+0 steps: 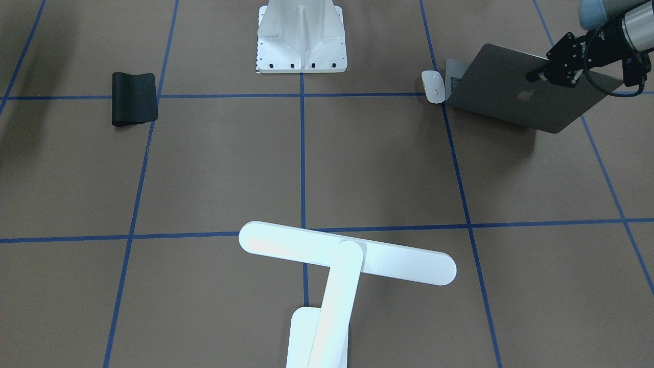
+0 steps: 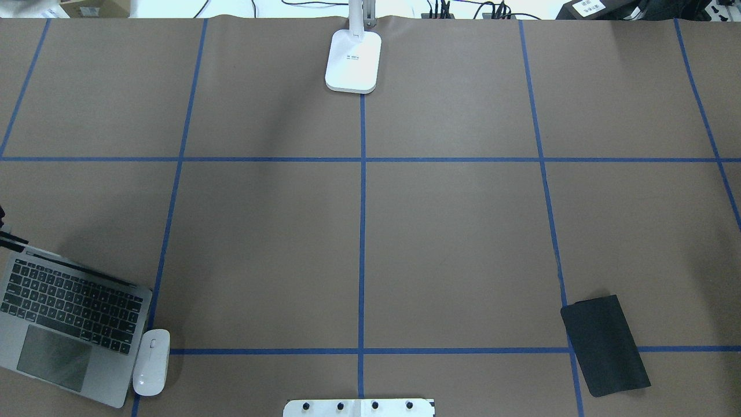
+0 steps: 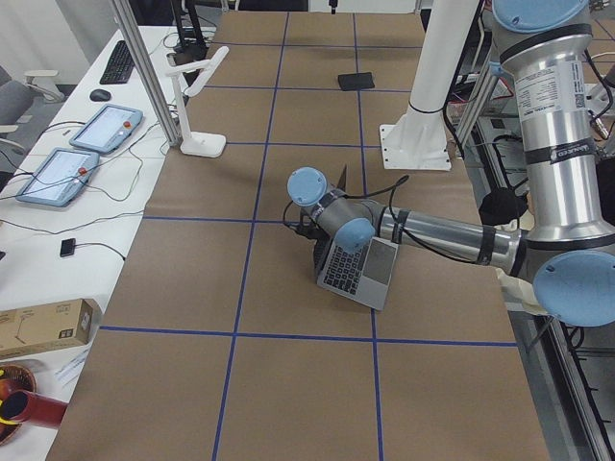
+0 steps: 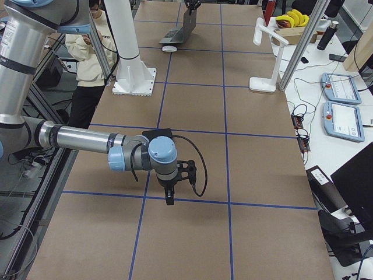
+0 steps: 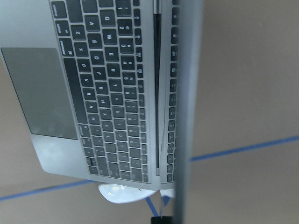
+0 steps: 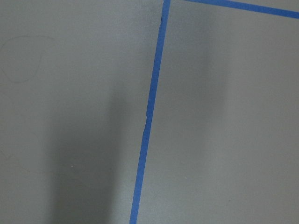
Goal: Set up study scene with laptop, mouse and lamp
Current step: 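Carry the grey laptop with the left gripper toward the white lamp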
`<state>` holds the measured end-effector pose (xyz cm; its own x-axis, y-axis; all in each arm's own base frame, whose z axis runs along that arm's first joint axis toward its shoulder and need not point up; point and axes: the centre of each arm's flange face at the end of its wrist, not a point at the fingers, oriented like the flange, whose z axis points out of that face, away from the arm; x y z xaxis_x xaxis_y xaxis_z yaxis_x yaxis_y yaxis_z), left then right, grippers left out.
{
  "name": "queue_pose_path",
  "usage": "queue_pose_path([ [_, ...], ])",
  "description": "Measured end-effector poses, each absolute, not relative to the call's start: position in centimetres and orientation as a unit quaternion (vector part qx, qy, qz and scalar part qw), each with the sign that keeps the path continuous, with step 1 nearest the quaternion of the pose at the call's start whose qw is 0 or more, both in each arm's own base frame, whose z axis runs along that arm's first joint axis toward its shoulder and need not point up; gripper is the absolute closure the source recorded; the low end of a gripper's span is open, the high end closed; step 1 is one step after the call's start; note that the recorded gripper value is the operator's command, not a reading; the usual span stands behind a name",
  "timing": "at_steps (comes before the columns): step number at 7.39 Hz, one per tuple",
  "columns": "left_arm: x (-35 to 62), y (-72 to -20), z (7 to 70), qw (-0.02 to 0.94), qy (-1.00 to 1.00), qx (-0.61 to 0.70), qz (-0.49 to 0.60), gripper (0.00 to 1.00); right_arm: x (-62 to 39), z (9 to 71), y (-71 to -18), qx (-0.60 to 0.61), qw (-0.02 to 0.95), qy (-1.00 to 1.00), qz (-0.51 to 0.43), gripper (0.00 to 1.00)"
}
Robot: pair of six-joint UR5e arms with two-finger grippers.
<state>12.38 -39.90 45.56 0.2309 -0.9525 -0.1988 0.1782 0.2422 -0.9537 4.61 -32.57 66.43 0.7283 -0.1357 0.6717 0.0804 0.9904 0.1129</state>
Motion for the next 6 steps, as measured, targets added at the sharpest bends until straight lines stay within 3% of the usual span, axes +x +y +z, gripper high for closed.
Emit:
queue_pose_path([
  [6,15.3,-51.8,29.8,0.636,0.457,-0.438,-0.441,1.0,5.5,68.2,-30.2,0.024,0.929,-0.364,-0.054,0.0],
])
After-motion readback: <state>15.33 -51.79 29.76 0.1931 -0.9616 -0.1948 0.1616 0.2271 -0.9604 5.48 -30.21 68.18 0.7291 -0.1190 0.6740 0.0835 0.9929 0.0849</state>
